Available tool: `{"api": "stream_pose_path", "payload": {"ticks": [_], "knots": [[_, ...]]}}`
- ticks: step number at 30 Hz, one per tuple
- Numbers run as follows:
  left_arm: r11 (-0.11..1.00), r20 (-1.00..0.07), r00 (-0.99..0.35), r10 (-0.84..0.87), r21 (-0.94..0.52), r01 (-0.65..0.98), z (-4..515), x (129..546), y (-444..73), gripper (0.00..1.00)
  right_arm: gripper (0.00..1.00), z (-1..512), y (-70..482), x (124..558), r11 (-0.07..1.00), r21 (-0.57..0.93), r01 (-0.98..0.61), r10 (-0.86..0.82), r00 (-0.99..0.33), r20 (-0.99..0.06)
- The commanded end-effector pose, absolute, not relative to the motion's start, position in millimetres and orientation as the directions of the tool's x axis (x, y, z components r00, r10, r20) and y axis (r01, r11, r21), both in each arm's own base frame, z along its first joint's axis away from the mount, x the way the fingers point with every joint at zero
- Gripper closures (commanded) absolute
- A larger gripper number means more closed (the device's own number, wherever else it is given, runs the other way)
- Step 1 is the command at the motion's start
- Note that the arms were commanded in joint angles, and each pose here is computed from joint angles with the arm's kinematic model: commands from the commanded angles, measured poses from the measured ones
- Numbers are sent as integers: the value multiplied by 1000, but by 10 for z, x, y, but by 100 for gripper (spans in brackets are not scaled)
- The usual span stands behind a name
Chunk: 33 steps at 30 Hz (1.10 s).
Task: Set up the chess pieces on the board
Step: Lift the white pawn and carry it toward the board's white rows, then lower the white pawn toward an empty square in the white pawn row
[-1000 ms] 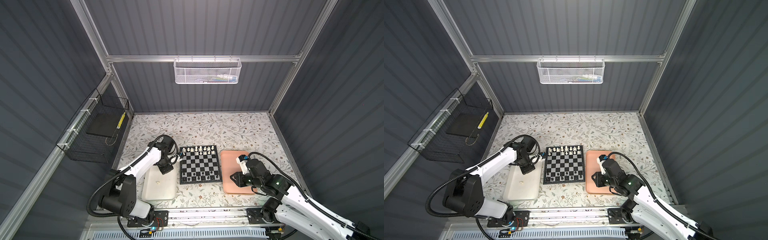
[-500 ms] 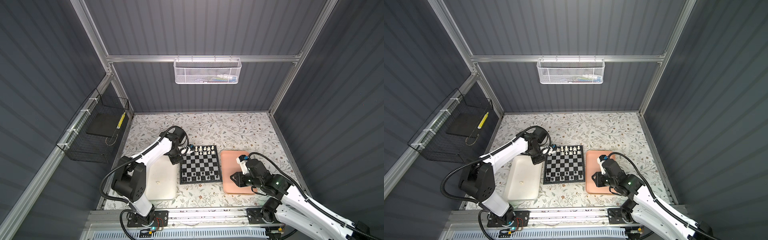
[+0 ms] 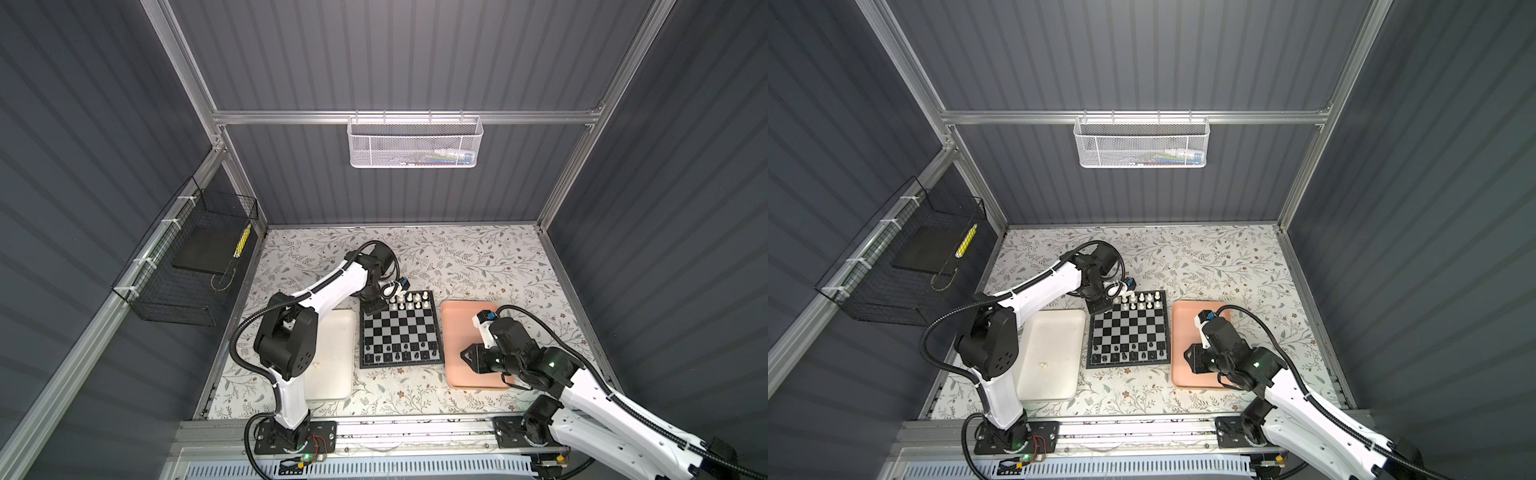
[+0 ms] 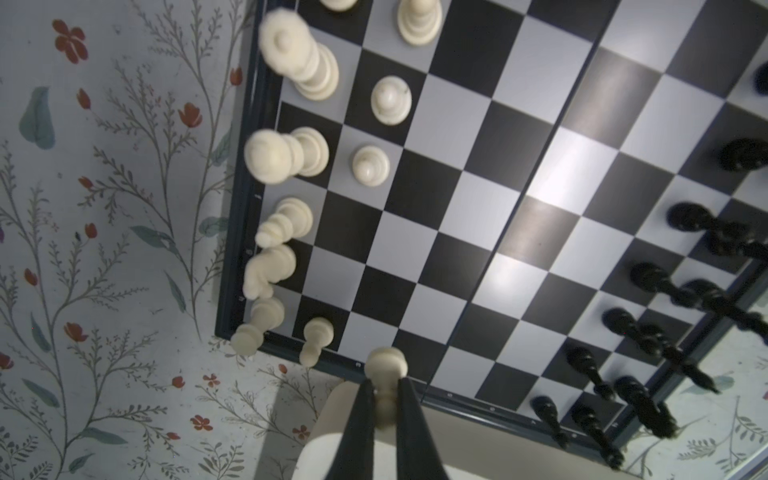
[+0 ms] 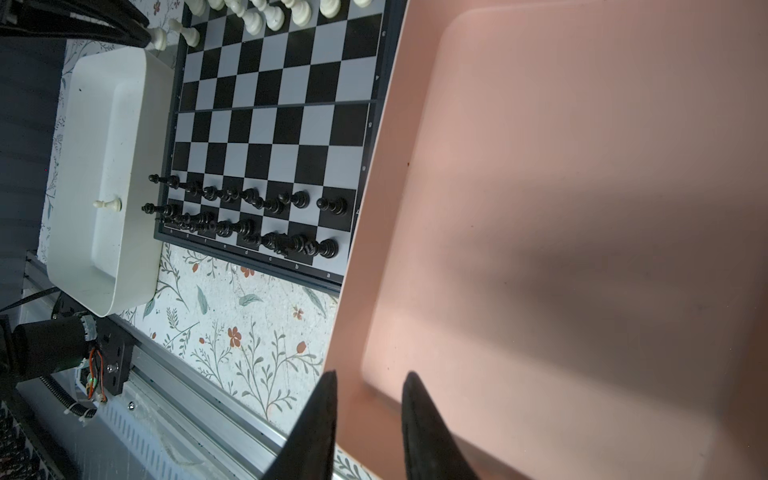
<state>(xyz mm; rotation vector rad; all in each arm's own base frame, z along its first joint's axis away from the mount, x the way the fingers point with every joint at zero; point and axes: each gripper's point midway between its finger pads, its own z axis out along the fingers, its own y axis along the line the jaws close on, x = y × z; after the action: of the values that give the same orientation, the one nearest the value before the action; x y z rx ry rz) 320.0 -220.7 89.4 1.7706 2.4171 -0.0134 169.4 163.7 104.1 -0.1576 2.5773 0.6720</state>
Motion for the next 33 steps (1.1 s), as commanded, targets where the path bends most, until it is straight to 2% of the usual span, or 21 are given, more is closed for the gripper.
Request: {"api": "stream_pose_path", "payload": {"ticks": [1,33], "knots": [[309,-127,-298,946,75,948,898,3249,-2308,90,70,1140,1605,1714,881,421,-216,16,-876,-483],[293,-79,-285,955,114,949,603,3435,-2497,90,69,1127,1550,1665,876,427,-223,25,-864,-503]]}}
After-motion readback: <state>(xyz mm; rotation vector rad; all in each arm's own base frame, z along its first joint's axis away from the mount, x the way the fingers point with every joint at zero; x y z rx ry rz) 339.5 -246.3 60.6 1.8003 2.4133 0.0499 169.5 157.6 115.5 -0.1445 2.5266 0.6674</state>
